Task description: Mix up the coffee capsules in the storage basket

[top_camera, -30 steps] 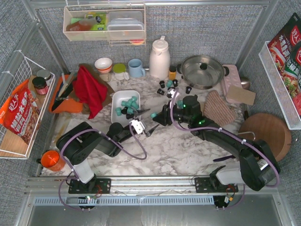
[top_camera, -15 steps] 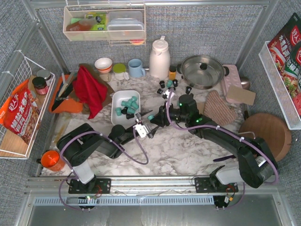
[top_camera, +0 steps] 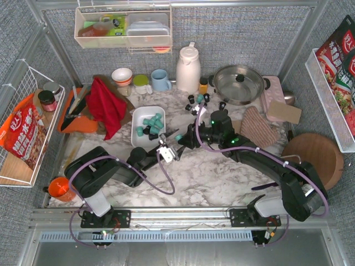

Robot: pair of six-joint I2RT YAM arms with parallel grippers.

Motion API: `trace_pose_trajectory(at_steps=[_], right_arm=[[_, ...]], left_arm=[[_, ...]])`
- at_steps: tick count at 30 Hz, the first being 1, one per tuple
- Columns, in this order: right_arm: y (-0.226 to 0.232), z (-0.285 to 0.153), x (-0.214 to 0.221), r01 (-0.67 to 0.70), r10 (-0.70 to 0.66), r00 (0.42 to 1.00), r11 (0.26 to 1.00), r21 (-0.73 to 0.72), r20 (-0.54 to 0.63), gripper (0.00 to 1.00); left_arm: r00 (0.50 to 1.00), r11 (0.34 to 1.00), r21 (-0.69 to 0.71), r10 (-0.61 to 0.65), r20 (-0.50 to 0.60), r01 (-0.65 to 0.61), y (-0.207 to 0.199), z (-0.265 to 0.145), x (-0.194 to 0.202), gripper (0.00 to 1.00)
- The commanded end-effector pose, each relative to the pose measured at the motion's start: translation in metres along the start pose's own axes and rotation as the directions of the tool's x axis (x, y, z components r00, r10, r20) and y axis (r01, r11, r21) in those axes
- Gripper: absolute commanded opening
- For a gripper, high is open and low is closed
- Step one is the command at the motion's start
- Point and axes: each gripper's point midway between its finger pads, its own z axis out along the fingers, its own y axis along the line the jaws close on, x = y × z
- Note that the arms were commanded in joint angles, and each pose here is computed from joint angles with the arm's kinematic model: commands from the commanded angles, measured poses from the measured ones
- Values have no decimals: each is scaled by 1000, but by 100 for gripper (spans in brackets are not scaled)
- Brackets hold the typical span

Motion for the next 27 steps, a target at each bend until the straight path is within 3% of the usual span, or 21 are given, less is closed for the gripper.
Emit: trace_pose_trajectory(at_steps=[1,4,11,15,18,23,27], right_arm=[[2,-1,-8,24,-24,999,1000,-1,26,38],[2,-2,-9,27,-27,999,1000,2,32,38],[1,1,-8,17,-17,999,1000,-1,27,38],[1,1,-8,15,-15,1000,1000,-1,27,39],[1,0,-8,15,-15,1000,1000,4,26,45],[-7,-6,-12,33,-36,999,997,67,35,66],[-20,-20,-21,57,-71,995,983,174,76,69]], left_arm=[[999,999,-32,26,30,-25,7,0,-10,77],[999,999,-33,29,29,-28,8,-1,-10,74],[998,999,-17,40,45,-40,6,2,-13,55],[998,999,-13,42,49,-41,6,3,-14,51],[998,999,-22,41,45,-40,7,2,-14,45],[999,989,-147,-12,-30,8,29,-3,-3,36],[987,969,-240,-88,-137,53,43,-10,17,34]])
